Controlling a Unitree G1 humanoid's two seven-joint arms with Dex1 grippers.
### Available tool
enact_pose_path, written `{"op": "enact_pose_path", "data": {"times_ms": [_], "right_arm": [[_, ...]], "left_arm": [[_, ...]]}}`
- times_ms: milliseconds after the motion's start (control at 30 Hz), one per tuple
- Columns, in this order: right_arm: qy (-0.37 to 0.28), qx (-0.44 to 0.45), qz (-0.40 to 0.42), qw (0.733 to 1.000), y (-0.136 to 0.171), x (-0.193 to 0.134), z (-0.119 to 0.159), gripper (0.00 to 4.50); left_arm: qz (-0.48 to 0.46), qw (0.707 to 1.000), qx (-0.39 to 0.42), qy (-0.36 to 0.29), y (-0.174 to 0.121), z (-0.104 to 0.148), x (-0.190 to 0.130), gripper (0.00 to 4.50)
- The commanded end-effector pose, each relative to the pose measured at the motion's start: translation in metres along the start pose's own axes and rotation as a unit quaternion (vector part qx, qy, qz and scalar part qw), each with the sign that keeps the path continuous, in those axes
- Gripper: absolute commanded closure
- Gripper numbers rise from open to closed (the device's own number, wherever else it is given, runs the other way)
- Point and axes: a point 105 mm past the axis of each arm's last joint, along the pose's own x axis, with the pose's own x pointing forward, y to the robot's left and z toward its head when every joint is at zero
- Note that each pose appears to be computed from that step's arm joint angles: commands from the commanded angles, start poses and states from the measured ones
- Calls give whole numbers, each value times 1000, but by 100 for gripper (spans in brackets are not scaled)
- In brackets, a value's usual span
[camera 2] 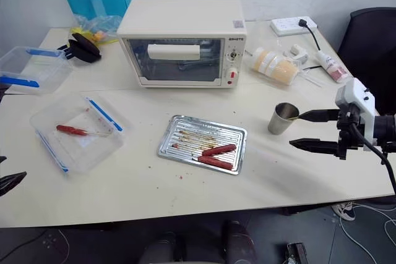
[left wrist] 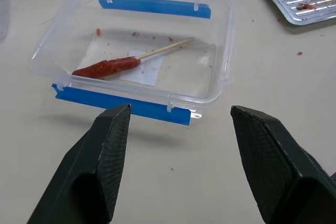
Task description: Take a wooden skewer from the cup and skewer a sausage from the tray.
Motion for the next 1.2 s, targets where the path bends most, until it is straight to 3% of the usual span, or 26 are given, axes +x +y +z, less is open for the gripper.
{"op": "enact_pose_path", "data": {"times_ms": [33,733,833,900,1200], "right_arm": [[-7,-19,-4,1000,0,-4,8,2],[-27,-14,11,999,4,1,19,2],[-29,-23,6,999,6,0,24,0],[-30,-25,5,999,6,-1,25,0],[-24,-4,-22,999,10,-18,20,0]], "left_arm": [[-5,1000,6,1,-2,2,-2,127],[0,1000,6,-23,-1,12,7,127],[0,1000,9,-26,1,15,9,73],[0,1000,12,-27,2,16,11,7],[-77,995,35,-59,-14,45,36,3]]}}
